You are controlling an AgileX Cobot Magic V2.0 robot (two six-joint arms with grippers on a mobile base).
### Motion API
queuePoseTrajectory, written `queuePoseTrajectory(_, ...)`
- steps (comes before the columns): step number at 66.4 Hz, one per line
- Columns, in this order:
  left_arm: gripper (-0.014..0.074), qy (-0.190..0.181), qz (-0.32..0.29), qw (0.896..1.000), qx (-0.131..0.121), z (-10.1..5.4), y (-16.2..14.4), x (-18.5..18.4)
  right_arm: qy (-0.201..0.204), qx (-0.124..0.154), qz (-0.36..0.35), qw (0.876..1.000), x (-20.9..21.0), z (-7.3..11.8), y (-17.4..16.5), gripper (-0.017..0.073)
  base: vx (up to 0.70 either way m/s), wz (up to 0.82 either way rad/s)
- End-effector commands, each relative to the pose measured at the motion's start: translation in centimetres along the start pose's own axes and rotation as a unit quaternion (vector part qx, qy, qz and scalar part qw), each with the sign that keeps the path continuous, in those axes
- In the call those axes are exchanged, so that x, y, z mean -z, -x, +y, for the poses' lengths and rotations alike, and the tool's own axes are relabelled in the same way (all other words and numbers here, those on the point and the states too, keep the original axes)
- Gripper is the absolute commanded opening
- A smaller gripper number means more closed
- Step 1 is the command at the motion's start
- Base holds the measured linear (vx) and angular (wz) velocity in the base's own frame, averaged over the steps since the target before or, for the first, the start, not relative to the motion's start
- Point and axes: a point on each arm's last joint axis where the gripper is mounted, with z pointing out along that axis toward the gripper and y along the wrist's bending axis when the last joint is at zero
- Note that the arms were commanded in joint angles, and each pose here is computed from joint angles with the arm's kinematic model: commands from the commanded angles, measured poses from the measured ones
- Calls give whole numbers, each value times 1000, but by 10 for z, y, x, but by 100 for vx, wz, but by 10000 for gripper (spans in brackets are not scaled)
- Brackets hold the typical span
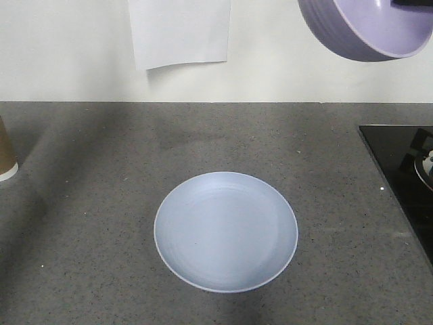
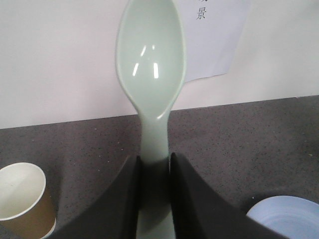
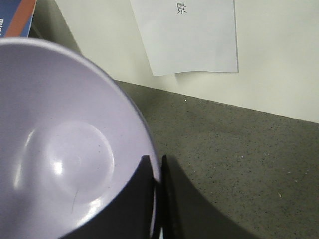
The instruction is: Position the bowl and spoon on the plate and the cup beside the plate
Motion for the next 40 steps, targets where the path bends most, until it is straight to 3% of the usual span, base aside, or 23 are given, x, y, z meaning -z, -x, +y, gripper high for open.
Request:
queuePoseTrajectory(1,-6,-10,-55,998,3,-3,13,14,5,12,-51,999,14,13,12,-10,0,-1)
queuePoseTrajectory(40,-6,-10,-55,998,3,-3,13,14,5,12,-51,999,14,13,12,-10,0,-2)
